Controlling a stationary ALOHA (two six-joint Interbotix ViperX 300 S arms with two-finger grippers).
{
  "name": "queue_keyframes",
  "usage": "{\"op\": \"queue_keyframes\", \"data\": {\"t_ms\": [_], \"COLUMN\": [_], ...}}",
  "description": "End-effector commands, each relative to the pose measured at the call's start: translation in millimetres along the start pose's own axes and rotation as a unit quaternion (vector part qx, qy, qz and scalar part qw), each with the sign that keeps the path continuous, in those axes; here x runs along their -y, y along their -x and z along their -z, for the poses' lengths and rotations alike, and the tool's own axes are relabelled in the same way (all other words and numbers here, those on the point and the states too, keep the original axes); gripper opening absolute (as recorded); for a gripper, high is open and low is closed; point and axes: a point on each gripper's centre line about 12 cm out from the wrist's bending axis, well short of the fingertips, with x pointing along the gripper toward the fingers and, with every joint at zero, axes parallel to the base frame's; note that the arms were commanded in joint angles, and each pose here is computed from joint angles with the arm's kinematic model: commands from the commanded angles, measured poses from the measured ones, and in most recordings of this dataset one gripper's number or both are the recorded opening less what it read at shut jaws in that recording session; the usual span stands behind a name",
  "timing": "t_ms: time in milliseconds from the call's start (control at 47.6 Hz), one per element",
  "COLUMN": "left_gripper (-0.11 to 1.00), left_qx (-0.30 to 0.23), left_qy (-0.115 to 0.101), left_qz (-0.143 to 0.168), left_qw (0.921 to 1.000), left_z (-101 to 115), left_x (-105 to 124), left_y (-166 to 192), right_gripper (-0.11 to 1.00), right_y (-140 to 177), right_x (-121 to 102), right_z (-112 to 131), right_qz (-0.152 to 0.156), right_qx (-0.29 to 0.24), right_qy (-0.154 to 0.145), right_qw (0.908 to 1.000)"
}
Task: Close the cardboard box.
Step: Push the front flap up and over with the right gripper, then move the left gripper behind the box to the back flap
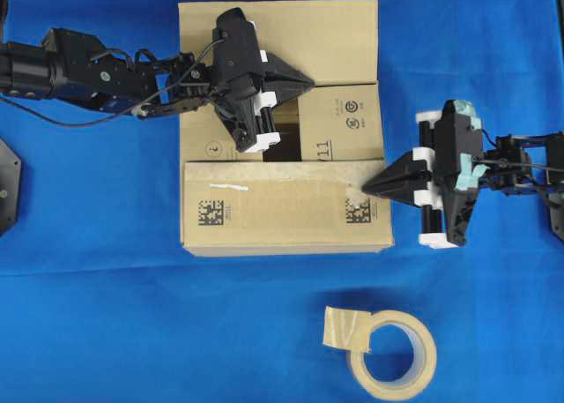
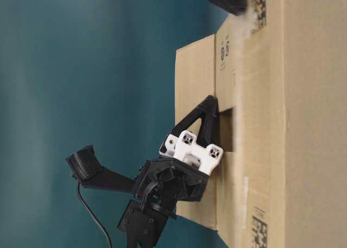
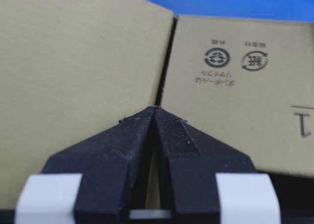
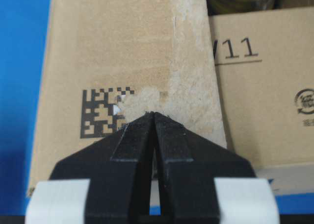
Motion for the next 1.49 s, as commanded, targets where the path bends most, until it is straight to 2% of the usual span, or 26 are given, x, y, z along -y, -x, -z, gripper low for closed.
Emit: {"op": "queue_keyframes", "data": {"t_ms": [0,168,294,588,672,777,882,924,1071,1260,1470], "left_gripper": [0.0,0.0,0.0,0.0,0.0,0.0,0.0,0.0,0.0,0.0,0.0], "left_qx": [0.017,0.019,0.031,0.05,0.049,0.04,0.025,0.016,-0.03,-0.098,-0.158], "left_qy": [0.0,0.0,0.006,-0.001,-0.001,-0.012,-0.027,-0.024,-0.007,0.013,0.027], "left_qz": [-0.001,-0.001,-0.001,-0.002,-0.009,-0.023,-0.043,-0.055,-0.085,-0.106,-0.102], "left_qw": [0.9999,0.9998,0.9995,0.9988,0.9988,0.9989,0.9984,0.9981,0.9959,0.9895,0.9817], "left_z": [-12,-14,-26,-86,-100,-113,-122,-126,-122,-109,-79], "left_x": [0,-1,-1,-8,-16,-31,-51,-64,-100,-134,-143], "left_y": [3,3,9,47,56,64,68,69,67,60,45], "right_gripper": [0.0,0.0,0.0,0.0,0.0,0.0,0.0,0.0,0.0,0.0,0.0], "right_y": [-4,-5,-5,-5,-5,-5,-5,-5,-5,-5,-5], "right_x": [0,0,-1,-1,-1,-1,-1,-1,-1,-1,-1], "right_z": [-3,-3,-4,-6,-6,-7,-7,-8,-7,-8,-8], "right_qz": [0.001,0.002,0.001,0.0,0.0,0.0,0.0,0.0,0.0,-0.001,-0.001], "right_qx": [0.001,0.002,0.003,0.007,0.007,0.01,0.012,0.012,0.012,0.015,0.017], "right_qy": [-0.007,-0.01,-0.01,-0.01,-0.01,-0.01,-0.01,-0.009,-0.009,-0.005,-0.001], "right_qw": [1.0,0.9999,0.9999,0.9999,0.9999,0.9999,0.9999,0.9999,0.9999,0.9999,0.9999]}}
